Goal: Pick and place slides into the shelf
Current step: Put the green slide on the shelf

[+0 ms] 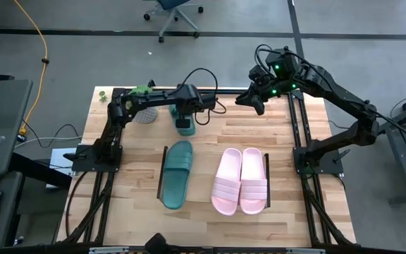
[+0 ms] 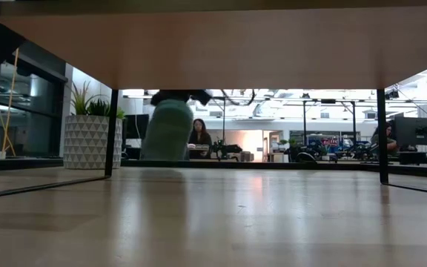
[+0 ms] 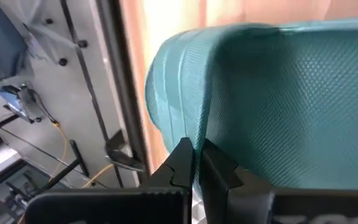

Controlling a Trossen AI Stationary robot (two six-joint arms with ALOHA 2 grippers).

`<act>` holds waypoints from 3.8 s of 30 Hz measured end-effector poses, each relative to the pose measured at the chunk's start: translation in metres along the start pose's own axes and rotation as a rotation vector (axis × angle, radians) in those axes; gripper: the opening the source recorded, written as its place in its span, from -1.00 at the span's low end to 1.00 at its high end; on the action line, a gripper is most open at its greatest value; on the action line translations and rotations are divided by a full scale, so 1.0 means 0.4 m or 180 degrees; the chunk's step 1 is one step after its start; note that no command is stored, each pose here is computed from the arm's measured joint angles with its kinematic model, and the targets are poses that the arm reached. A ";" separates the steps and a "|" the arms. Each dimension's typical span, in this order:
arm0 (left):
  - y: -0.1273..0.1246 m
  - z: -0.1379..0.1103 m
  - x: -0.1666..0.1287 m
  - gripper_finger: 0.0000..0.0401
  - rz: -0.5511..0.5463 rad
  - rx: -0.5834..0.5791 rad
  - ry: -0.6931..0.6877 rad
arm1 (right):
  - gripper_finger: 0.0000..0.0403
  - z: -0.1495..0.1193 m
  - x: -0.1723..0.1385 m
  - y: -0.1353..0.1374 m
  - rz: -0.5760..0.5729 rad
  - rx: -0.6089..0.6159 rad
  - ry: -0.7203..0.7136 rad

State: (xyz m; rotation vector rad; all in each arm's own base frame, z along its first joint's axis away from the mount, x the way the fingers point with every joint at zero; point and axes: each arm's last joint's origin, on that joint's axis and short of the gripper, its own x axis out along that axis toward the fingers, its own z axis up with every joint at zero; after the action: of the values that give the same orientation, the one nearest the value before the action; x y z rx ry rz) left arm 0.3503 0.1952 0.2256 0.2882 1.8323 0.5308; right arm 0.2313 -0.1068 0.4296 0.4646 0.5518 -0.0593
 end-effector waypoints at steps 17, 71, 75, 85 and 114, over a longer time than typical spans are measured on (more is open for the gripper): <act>0.049 -0.034 -0.273 -1.00 0.0557 0.0173 -0.0627 | -0.57 0.005 -0.011 -0.027 -0.0734 -0.0317 -0.0119; -0.233 -0.157 -0.649 -1.00 0.0039 -0.0131 -0.2669 | -0.57 -0.078 -0.084 -0.131 -0.0910 -0.0039 -0.0134; -0.256 -0.164 -0.660 -1.00 -0.0120 -0.0256 -0.2715 | -0.57 -0.078 -0.083 -0.128 -0.0797 -0.0098 -0.0124; -0.302 -0.175 -0.691 -1.00 -0.0362 -0.0601 -0.2905 | -0.57 -0.078 -0.083 -0.125 -0.0648 -0.0187 -0.0113; -0.391 -0.135 -0.642 -1.00 -0.0775 -0.0941 -0.2290 | -0.57 -0.080 -0.082 -0.121 -0.0429 -0.0325 -0.0077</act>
State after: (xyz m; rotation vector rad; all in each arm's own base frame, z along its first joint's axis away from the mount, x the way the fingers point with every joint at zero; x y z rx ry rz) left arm 0.3921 -0.0673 0.3760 0.0369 1.0554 0.4426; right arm 0.1790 -0.1381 0.4026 0.3267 0.5592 -0.1648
